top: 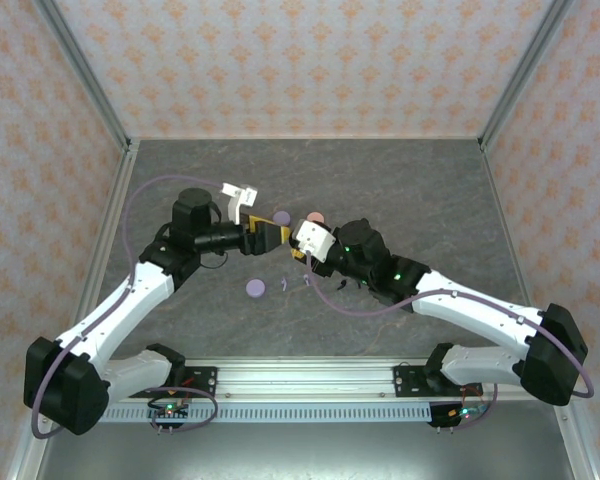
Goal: Insert the wireless bluetooth earbuds into the charging case
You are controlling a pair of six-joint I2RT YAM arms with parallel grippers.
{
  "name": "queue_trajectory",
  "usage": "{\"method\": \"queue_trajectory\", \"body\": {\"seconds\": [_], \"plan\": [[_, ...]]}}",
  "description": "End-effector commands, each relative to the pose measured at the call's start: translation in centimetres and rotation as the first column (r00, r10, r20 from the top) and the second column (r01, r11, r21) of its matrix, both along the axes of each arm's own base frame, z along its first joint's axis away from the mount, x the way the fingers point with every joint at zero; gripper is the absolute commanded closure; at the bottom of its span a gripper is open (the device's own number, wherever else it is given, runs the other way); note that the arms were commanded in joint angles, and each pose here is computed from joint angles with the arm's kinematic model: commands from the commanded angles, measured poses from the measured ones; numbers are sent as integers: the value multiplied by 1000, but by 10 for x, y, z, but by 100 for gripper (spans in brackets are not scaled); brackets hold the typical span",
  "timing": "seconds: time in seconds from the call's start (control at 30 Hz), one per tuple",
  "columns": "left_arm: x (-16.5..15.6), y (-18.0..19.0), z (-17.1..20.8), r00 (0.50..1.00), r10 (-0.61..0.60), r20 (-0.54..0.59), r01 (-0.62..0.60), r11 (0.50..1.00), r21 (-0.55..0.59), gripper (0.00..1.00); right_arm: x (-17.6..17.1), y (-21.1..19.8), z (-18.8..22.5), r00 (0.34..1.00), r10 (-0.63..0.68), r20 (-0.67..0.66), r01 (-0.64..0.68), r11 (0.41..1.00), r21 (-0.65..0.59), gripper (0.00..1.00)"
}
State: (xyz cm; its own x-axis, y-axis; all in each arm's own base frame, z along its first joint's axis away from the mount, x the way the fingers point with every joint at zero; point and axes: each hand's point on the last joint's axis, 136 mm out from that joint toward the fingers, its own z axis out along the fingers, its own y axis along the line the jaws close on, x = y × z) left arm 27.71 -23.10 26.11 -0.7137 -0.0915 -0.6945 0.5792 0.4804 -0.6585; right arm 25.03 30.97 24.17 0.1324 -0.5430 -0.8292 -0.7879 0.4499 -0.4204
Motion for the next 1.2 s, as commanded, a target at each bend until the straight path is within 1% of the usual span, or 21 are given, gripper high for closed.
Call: {"method": "queue_trajectory", "body": {"seconds": [0.0,0.1,0.23,0.47,0.5,0.57,0.73,0.8,0.9,1.07,1.17], "plan": [[-5,-13,17,997,-57,52,58,998,-19,24,0,-2,16,999,-3,51,1,999,40,63],[-7,-20,13,996,-82,45,83,996,-12,26,-1,-1,18,999,3,50,-5,999,47,63],[-9,-31,9,992,-123,28,123,992,-9,34,-2,0,20,999,9,49,-12,998,54,63],[-13,-46,5,982,-188,4,188,982,-9,63,-1,-2,18,999,-1,50,-1,999,50,63],[-14,-47,5,981,-192,5,192,981,-10,66,0,-2,18,999,-5,53,2,999,48,63],[-14,-47,4,981,-193,6,193,981,-8,70,1,-3,16,998,-16,56,14,999,44,63],[-17,-45,2,980,-197,1,197,980,6,69,5,-8,14,998,-39,57,37,999,35,63],[-17,-44,2,981,-195,4,195,981,14,65,6,-8,13,998,-39,57,38,999,33,63],[-18,-43,3,982,-188,9,188,982,23,63,6,-9,9,998,-37,53,36,999,22,63],[-20,-42,3,982,-190,10,190,981,26,64,8,-11,5,997,-48,57,48,999,5,63],[-21,-42,2,980,-199,4,198,980,27,67,9,-11,6,997,-52,60,52,999,10,63]]}}
